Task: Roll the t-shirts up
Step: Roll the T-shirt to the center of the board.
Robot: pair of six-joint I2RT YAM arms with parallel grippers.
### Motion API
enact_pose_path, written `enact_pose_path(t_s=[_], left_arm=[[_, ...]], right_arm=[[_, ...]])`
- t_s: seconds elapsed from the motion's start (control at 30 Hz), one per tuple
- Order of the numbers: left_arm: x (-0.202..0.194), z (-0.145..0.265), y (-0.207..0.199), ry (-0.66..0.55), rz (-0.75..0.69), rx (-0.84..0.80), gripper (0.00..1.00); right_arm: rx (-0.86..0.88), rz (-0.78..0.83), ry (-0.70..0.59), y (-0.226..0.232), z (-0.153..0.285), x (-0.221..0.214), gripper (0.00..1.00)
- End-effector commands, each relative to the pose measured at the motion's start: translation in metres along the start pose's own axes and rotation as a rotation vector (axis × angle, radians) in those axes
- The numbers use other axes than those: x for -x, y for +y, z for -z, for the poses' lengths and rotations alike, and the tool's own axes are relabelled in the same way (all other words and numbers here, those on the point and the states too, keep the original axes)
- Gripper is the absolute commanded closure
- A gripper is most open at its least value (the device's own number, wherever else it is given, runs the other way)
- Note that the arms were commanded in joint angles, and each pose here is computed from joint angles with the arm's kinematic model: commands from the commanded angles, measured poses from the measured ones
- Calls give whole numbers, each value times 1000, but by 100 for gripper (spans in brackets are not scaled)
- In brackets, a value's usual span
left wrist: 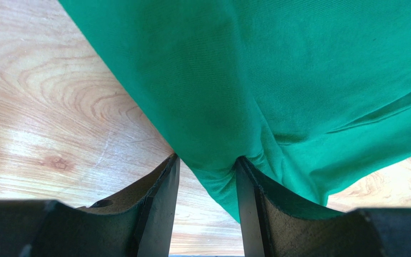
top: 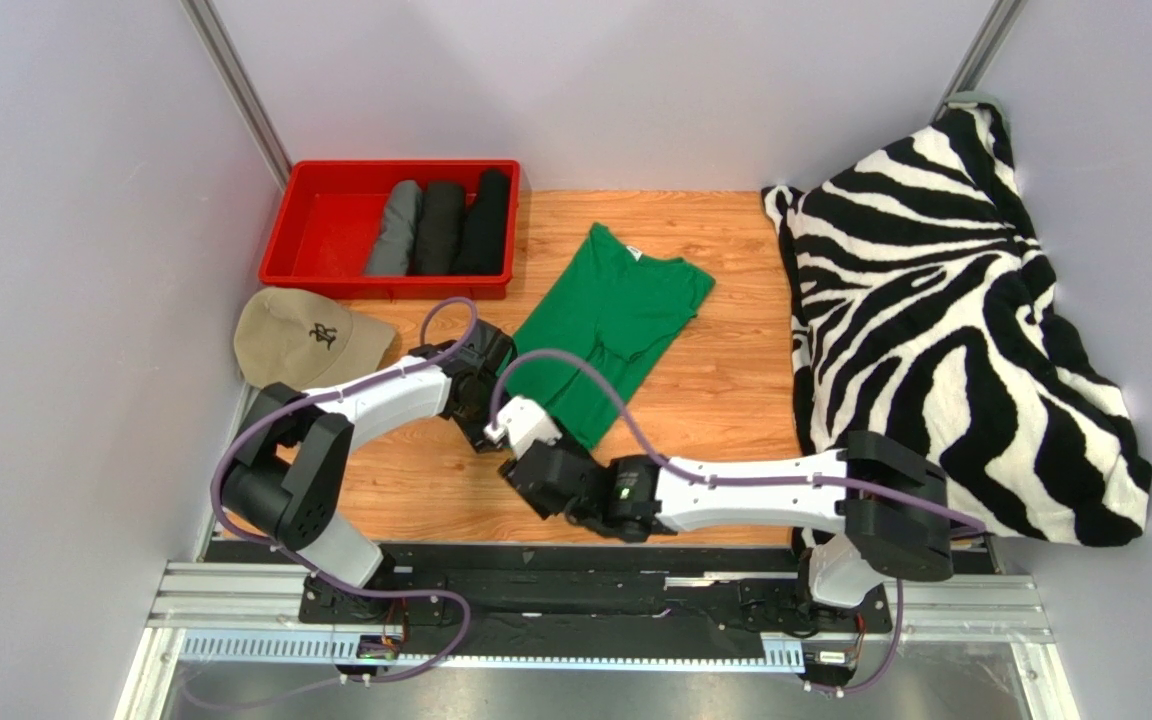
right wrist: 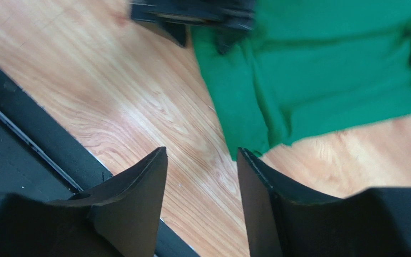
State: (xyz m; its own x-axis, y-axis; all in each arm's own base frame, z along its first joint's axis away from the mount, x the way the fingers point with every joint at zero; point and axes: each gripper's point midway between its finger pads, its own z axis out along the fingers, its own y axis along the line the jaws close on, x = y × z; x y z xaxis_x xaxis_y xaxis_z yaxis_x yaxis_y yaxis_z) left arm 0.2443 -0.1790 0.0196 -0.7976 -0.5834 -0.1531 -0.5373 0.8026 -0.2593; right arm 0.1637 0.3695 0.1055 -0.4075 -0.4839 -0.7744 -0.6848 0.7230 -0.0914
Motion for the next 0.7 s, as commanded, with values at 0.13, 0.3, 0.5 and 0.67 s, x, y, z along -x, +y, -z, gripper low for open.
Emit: enact_pose_path(t_s=[0.13, 0.3, 0.5, 0.67], left_arm=[[1, -6, 21, 61, -62, 87, 49], [3, -7, 23, 62, -73, 92, 49], [0, -8, 26, 83, -73, 94, 49], [1, -10, 29, 96, -79, 87, 49]], right_arm=[[-129, 483, -38, 24, -28, 1, 40], [-215, 603, -42, 18, -46, 1, 37], [-240, 654, -27, 19, -65, 3, 36], [-238, 664, 11, 9, -74, -7, 36]])
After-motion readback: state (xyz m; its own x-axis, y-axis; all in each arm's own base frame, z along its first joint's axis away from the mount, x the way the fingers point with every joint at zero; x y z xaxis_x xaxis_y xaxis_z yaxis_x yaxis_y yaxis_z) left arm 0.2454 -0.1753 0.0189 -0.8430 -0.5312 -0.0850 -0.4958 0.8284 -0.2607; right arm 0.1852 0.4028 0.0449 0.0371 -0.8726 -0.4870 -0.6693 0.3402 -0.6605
